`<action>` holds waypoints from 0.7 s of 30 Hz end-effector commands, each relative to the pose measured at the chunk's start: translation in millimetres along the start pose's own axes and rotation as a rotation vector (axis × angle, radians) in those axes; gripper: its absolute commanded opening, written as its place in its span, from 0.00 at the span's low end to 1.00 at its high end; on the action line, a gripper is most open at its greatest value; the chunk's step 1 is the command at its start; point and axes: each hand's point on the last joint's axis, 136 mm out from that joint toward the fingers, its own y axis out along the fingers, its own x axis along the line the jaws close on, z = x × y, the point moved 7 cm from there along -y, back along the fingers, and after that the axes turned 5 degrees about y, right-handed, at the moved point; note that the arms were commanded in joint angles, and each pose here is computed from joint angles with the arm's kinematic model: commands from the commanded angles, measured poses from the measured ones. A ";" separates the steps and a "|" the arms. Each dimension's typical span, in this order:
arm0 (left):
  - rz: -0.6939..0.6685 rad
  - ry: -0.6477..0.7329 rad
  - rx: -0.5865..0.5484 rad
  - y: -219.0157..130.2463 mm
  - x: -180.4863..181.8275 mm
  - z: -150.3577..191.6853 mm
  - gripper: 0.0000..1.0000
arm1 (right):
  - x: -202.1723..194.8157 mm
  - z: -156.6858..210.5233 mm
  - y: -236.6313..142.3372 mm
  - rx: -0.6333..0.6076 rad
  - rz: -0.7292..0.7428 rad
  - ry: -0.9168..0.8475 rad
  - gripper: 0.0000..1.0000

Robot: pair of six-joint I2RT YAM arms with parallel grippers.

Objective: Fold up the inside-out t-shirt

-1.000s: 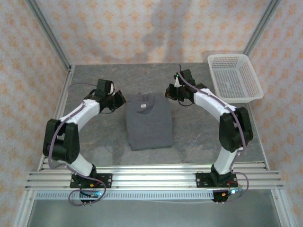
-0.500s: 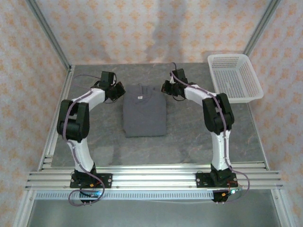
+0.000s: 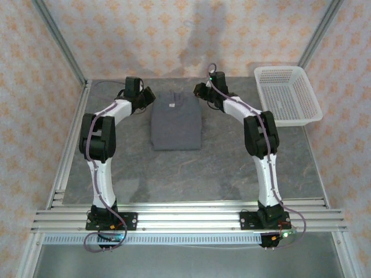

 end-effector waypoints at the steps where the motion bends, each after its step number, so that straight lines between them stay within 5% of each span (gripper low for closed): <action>1: -0.031 -0.005 0.026 20.4 10.0 0.0 0.11 | -28.0 -2.4 21.8 0.048 0.104 0.051 0.27; 5: -0.040 0.008 0.006 3.4 6.0 -5.3 0.44 | -20.5 -9.0 10.8 0.089 0.145 0.011 0.49; 8: -0.067 0.020 0.031 -13.4 8.7 0.7 0.51 | -15.8 0.0 -3.6 0.162 0.142 -0.031 0.68; 13: -0.105 0.043 0.137 -22.2 20.1 24.9 0.58 | -27.6 24.2 -17.0 0.224 0.151 -0.023 0.71; 21: -0.069 0.024 0.255 9.7 23.1 39.9 0.65 | -40.8 43.0 1.4 0.286 0.103 0.050 0.69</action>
